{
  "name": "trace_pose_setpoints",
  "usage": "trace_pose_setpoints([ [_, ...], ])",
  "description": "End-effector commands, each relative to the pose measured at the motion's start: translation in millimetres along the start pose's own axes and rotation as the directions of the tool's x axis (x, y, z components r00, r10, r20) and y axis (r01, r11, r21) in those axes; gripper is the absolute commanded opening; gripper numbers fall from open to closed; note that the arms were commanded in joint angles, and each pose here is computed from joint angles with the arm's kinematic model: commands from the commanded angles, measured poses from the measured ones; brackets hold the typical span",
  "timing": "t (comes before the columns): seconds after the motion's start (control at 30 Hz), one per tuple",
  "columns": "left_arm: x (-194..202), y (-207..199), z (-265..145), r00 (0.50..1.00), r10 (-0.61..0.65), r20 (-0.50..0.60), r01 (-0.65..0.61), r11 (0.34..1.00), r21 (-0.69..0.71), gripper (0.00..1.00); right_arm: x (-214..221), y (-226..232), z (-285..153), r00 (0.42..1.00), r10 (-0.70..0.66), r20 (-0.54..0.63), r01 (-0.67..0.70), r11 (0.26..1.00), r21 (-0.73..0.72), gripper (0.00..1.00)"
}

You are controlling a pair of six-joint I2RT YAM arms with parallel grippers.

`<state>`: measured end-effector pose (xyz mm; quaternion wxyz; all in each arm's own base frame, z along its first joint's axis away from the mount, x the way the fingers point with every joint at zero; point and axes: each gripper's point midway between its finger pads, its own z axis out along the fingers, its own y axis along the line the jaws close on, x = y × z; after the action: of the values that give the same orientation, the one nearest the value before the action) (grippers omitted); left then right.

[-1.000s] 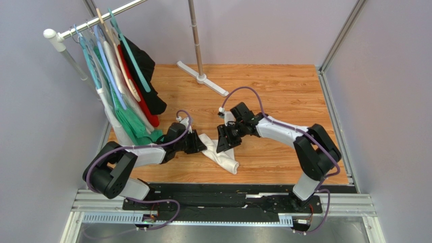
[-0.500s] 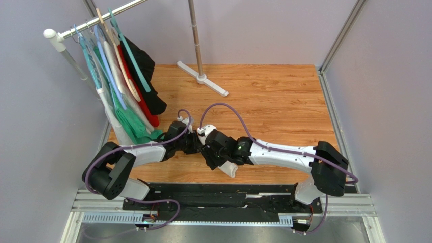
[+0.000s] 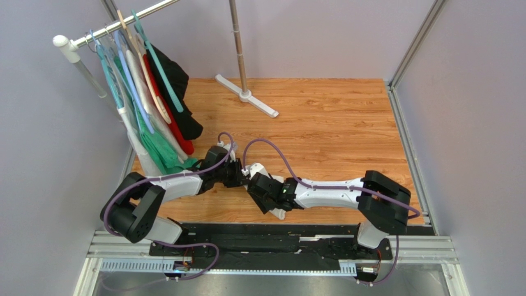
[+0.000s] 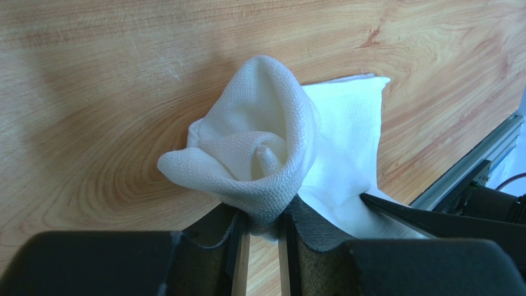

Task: Fold the napkin, place the utensils inside, and roll it up
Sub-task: Roll the napkin with the utensil

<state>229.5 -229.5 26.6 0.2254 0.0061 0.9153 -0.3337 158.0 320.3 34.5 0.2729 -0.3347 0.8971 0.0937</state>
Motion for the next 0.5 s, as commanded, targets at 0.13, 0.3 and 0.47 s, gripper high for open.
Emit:
trace_pose_setpoints([
  [0.13,-9.1,-11.1,-2.2,1.0,0.03,-0.007,-0.03,0.999,0.024,0.29,10.5,-0.6,22.5,0.998,-0.04,-0.047,0.043,0.997,0.061,0.34],
  [0.3,-12.9,-15.5,-15.6,0.999,0.03,0.018,-0.031,0.999,0.032,0.61,25.4,3.1,29.9,0.994,0.037,-0.104,-0.038,0.999,-0.005,0.01],
  [0.47,-22.0,-26.1,-46.4,0.994,0.057,0.092,-0.061,0.997,0.045,0.8,14.4,25.2,19.5,0.98,0.144,-0.135,-0.172,0.957,-0.235,0.0],
])
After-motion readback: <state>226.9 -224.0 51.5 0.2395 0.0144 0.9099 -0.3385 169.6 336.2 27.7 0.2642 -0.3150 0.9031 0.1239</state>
